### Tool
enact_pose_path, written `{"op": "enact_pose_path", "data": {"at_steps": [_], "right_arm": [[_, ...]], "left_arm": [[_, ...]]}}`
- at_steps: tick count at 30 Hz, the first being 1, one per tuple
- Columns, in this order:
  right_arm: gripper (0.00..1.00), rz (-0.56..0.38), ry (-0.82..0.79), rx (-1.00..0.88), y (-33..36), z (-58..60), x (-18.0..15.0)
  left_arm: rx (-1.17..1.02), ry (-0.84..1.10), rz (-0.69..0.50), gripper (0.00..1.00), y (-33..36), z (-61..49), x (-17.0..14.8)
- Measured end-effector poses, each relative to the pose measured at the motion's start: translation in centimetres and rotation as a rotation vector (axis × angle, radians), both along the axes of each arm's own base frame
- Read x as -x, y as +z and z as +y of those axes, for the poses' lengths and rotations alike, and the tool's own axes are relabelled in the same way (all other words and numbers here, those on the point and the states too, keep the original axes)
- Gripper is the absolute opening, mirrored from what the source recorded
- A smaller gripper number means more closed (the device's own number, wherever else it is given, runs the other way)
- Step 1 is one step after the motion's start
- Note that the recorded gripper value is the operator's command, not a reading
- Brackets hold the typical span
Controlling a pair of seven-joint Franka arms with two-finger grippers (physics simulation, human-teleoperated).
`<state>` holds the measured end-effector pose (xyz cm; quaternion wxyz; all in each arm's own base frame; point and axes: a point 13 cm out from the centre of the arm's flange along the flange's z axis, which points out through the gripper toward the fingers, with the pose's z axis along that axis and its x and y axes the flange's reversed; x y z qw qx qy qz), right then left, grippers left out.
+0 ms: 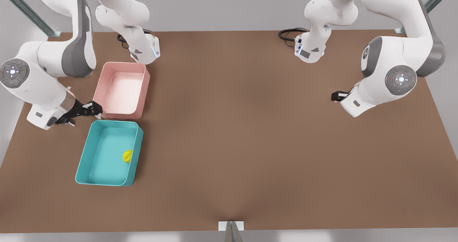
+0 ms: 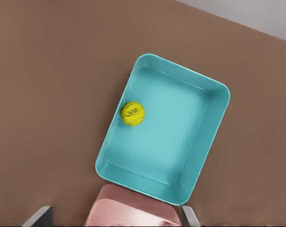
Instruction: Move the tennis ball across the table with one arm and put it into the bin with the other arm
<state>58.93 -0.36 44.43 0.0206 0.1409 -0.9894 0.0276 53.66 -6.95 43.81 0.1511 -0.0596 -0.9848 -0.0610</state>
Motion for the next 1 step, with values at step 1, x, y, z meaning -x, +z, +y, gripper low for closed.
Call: {"op": "enact_pose_path", "data": {"at_steps": [1], "right_arm": [[1.00, 0.020, -0.040, 0.006, 0.45, -1.03, 1.14]], "left_arm": [[0.000, 0.000, 0.002, 1.00, 0.00, 0.00, 0.06]]}}
